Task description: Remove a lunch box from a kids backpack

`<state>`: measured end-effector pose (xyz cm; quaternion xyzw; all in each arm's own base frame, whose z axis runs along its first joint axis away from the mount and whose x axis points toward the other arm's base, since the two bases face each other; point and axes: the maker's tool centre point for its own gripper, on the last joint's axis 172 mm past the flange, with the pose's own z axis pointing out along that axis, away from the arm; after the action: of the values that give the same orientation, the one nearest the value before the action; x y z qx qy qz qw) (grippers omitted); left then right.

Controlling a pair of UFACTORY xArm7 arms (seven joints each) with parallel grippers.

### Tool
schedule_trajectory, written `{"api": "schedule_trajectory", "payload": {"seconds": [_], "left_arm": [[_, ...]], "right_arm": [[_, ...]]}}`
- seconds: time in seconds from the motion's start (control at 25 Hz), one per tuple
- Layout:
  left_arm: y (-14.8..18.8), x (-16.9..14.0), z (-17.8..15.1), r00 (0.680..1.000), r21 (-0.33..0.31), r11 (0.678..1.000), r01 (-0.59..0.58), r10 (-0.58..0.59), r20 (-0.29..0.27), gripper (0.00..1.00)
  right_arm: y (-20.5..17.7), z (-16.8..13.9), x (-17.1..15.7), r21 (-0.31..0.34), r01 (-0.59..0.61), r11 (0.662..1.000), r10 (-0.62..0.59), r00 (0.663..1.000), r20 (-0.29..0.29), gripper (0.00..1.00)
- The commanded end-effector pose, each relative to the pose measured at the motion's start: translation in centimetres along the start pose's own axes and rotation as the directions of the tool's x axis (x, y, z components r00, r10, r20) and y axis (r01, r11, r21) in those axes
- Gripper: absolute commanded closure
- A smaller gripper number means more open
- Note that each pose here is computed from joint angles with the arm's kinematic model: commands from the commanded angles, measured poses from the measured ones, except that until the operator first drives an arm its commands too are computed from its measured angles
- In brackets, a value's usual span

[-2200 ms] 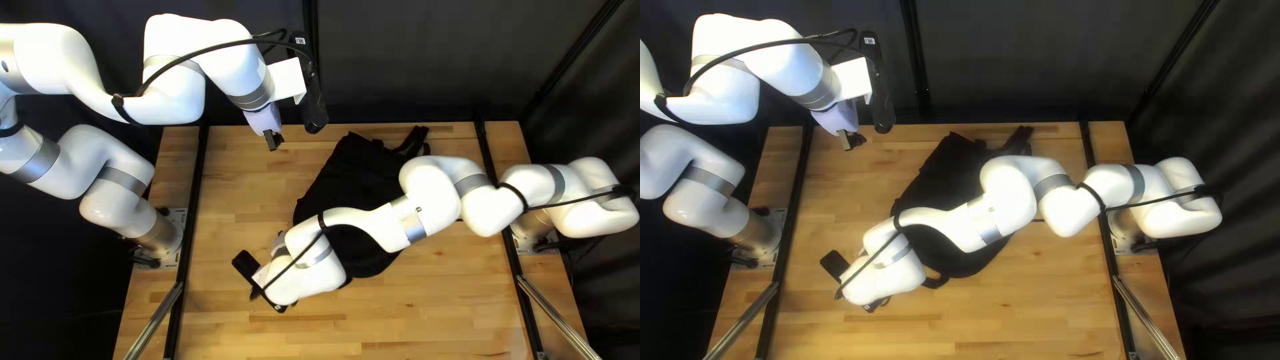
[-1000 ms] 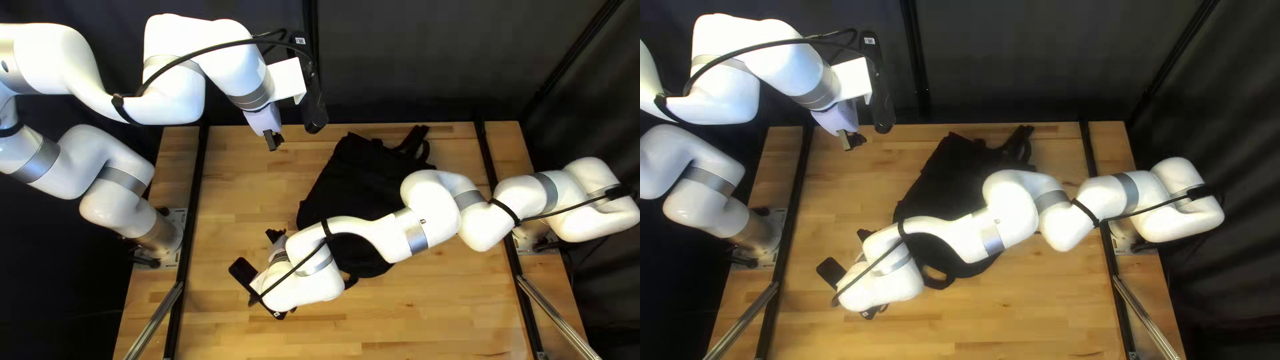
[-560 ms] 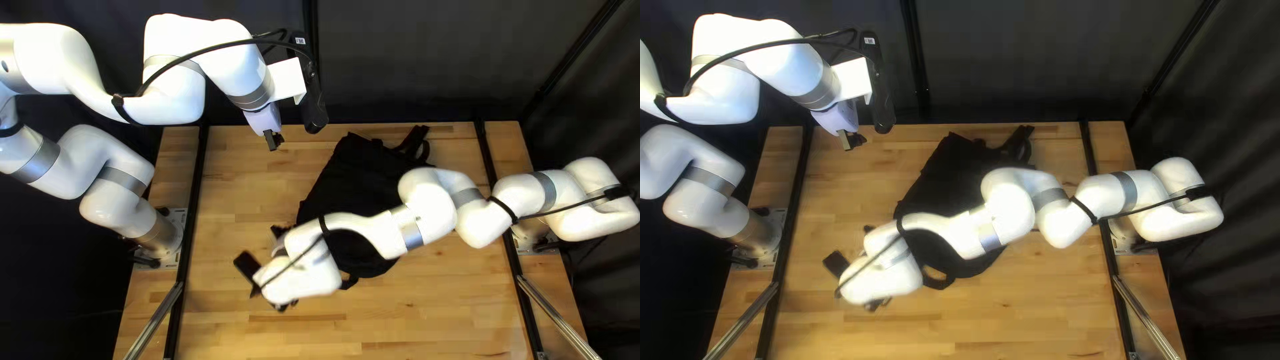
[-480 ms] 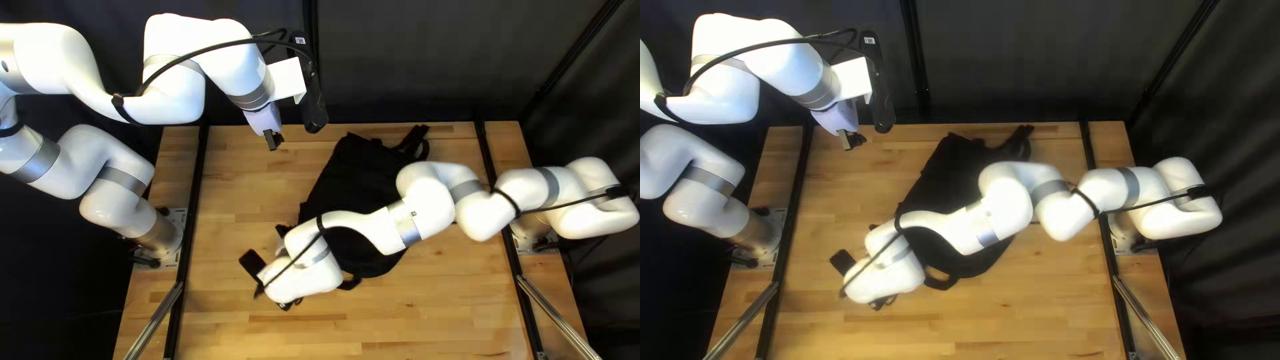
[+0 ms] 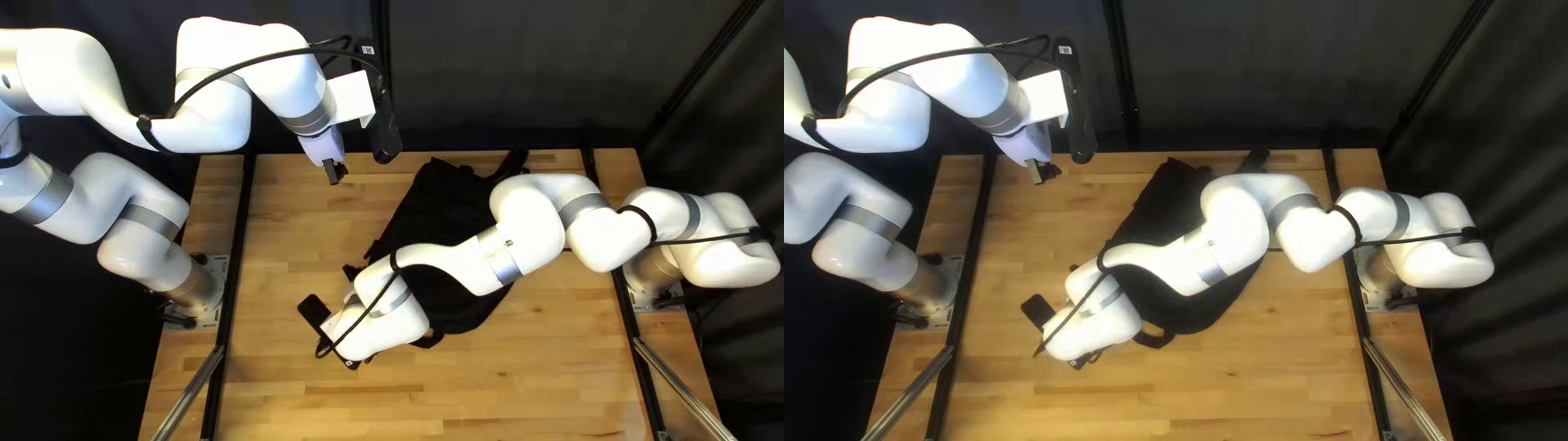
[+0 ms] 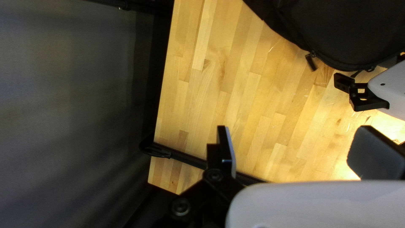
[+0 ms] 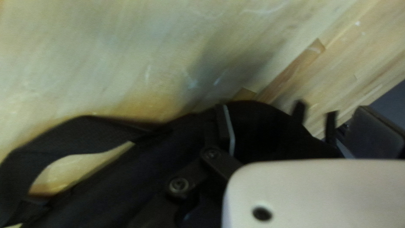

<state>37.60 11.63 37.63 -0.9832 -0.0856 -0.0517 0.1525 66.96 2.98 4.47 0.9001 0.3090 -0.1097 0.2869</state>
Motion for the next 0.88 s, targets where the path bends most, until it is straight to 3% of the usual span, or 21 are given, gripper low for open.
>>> {"api": "schedule_trajectory", "payload": {"seconds": [0.04, 0.24, 0.28, 0.36, 0.4, 0.44, 0.88], "left_arm": [[0.0, 0.0, 0.0, 1.0, 0.0, 1.0, 0.0, 0.0, 0.0, 0.0], [0.0, 0.0, 0.0, 1.0, 0.0, 1.0, 0.0, 0.0, 0.0, 0.0], [0.0, 0.0, 0.0, 1.0, 0.0, 1.0, 0.0, 0.0, 0.0, 0.0], [0.0, 0.0, 0.0, 1.0, 0.0, 1.0, 0.0, 0.0, 0.0, 0.0], [0.0, 0.0, 0.0, 1.0, 0.0, 1.0, 0.0, 0.0, 0.0, 0.0], [0.0, 0.0, 0.0, 1.0, 0.0, 1.0, 0.0, 0.0, 0.0, 0.0], [0.0, 0.0, 0.0, 1.0, 0.0, 1.0, 0.0, 0.0, 0.0, 0.0]], "right_arm": [[0.27, -0.4, 0.4, -0.003, 0.005, 1.0, -0.005, 1.0, 0.006, 0.0], [0.4, -0.54, 0.58, -0.002, 0.006, 1.0, -0.006, 1.0, 0.009, 0.01], [0.41, -0.55, 0.61, -0.002, 0.007, 1.0, -0.007, 1.0, 0.009, 0.19], [0.37, -0.57, 0.69, 0.0, 0.008, 1.0, -0.008, 1.0, 0.009, 0.91], [0.36, -0.56, 0.7, 0.0, 0.009, 1.0, -0.009, 1.0, 0.009, 0.97], [0.3, -0.44, 0.68, 0.002, 0.01, 1.0, -0.01, 1.0, 0.009, 1.0], [-0.17, -0.7, -0.17, 0.011, 0.012, 1.0, -0.012, 1.0, 0.007, 1.0]]}}
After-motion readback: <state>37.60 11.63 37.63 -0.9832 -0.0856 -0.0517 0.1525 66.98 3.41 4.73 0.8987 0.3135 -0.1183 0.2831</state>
